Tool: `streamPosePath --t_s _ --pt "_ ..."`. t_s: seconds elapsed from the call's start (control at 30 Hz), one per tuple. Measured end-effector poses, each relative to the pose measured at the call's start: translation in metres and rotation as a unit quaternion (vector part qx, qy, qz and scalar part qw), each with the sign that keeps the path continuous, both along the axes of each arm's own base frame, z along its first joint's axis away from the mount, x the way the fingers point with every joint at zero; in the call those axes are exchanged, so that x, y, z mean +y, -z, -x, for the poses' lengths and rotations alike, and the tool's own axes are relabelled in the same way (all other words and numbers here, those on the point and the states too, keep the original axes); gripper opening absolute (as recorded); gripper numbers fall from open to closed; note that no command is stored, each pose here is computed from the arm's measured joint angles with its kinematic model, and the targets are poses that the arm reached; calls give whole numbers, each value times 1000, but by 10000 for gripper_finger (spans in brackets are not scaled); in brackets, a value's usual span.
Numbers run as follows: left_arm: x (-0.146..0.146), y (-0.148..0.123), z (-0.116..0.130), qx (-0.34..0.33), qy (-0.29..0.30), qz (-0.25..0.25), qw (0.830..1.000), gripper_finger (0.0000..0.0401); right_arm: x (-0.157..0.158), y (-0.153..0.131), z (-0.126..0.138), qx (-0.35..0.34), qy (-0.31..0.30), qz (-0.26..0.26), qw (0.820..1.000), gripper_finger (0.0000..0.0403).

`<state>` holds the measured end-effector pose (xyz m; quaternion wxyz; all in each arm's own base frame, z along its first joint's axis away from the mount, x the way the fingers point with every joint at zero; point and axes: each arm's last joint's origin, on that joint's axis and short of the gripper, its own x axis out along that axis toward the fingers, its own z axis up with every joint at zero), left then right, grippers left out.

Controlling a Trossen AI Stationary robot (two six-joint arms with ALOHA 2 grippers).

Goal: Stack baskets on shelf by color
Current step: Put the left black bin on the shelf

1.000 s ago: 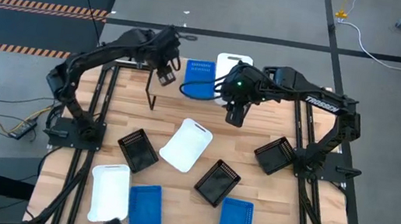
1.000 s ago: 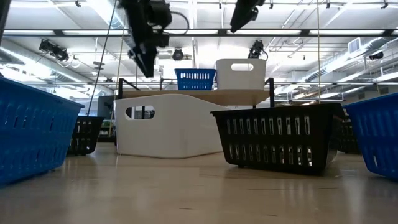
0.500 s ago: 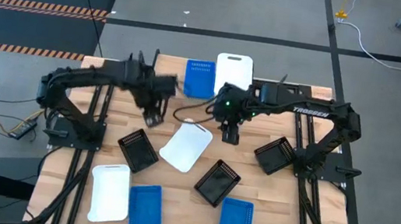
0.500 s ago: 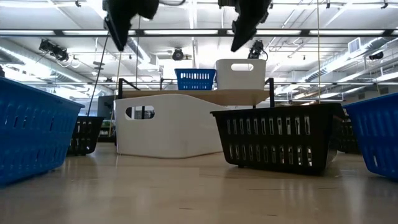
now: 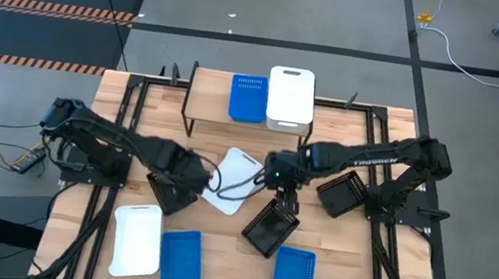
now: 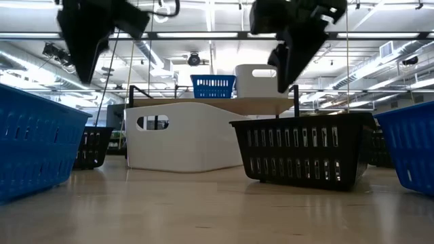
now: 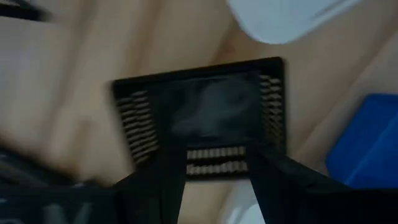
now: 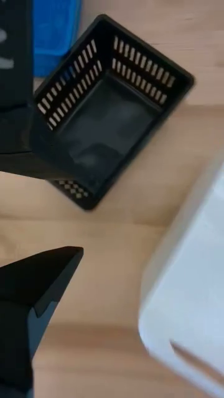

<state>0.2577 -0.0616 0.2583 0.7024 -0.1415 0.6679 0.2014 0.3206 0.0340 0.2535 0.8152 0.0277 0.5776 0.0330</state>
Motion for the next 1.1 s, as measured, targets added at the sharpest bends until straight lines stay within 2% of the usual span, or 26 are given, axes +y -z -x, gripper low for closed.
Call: streamPosePath --t_s 0.1,0.23,0.37,0.53,0.6,0.8,1.1 --pt "-7 23 0 -14 -12 32 999 172 11 14 3 4 -1 -4 1000 191" --pt "-7 40 2 -18 -37 39 998 172 23 26 7 5 0 -9 1000 191" --pt "-10 44 1 -30 -59 51 997 172 32 30 9 -2 -5 -12 1000 191" --pt "-24 43 -5 -73 -61 93 991 172 39 29 8 -18 -10 -1 1000 191" --pt "-27 43 -4 -72 -67 92 991 172 39 29 8 -20 -8 6 1000 191" --pt "-22 49 2 -54 -77 49 994 179 37 29 7 -25 9 25 999 191" --pt "-20 76 4 -79 -72 69 992 201 39 30 9 -20 14 26 999 191"
